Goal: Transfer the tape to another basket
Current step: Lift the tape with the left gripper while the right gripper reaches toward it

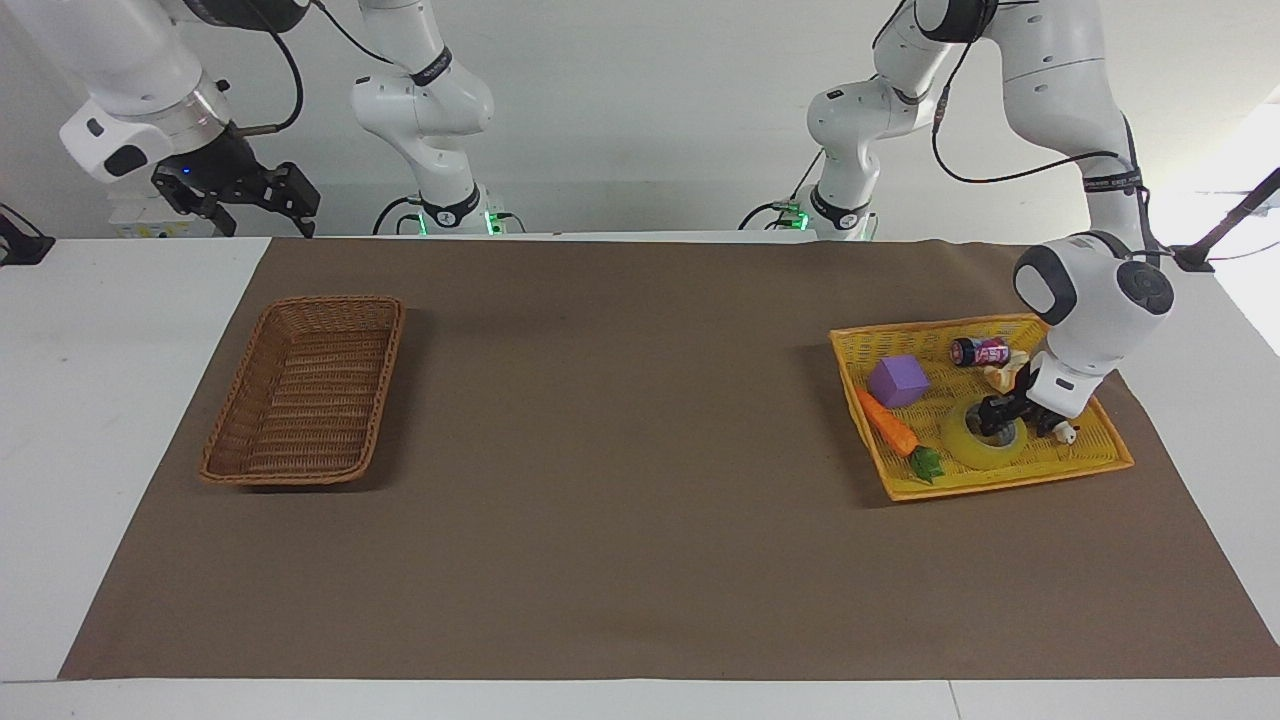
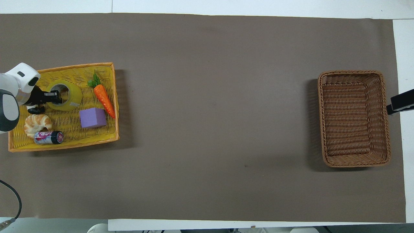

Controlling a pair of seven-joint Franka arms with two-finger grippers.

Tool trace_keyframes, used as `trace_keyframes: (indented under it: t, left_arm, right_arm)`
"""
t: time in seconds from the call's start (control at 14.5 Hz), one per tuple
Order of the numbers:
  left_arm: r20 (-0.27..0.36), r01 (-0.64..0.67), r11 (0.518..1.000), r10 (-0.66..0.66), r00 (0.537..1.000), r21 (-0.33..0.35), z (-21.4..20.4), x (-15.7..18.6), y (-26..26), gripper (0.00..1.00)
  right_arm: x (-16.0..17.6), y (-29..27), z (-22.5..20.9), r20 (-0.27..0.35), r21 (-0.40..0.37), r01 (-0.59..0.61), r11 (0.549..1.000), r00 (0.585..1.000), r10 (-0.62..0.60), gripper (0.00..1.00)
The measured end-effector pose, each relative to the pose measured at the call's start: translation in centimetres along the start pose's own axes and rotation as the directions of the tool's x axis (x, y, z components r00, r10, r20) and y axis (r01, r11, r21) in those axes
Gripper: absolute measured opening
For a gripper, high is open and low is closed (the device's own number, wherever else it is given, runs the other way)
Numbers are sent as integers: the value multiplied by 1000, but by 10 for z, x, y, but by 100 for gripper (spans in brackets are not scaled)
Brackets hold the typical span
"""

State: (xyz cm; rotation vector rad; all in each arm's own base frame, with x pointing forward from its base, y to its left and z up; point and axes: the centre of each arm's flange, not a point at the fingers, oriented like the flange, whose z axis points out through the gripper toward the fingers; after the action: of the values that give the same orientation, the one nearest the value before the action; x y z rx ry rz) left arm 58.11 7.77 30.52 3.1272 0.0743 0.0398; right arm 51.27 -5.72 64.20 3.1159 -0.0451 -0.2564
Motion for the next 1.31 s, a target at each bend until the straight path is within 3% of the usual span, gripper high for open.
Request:
trace_keyframes:
  t: [0.35,0.62,0.9,1.11,1.31]
  left_arm:
    - [24,-3,1000,3,1000,-13,-39,22,4,22]
    - [60,66,992,-60,996,-111,-107,41,49,22]
    - [93,98,983,-84,992,-153,-153,29,206,22]
    - [126,106,985,-89,988,-138,-153,-14,326,22]
    - [161,85,982,-57,985,-167,-155,-52,395,22]
  right_arm:
    - [0,0,0,0,0,0,1000,1000,0,99]
    - [0,0,0,0,0,0,1000,1000,0,99]
    - [0,0,0,0,0,0,1000,1000,0,100]
    - [0,5,0,0,2,-10,1000,1000,10,100]
    - [-1,17,1,-2,17,22,1000,1000,-22,100]
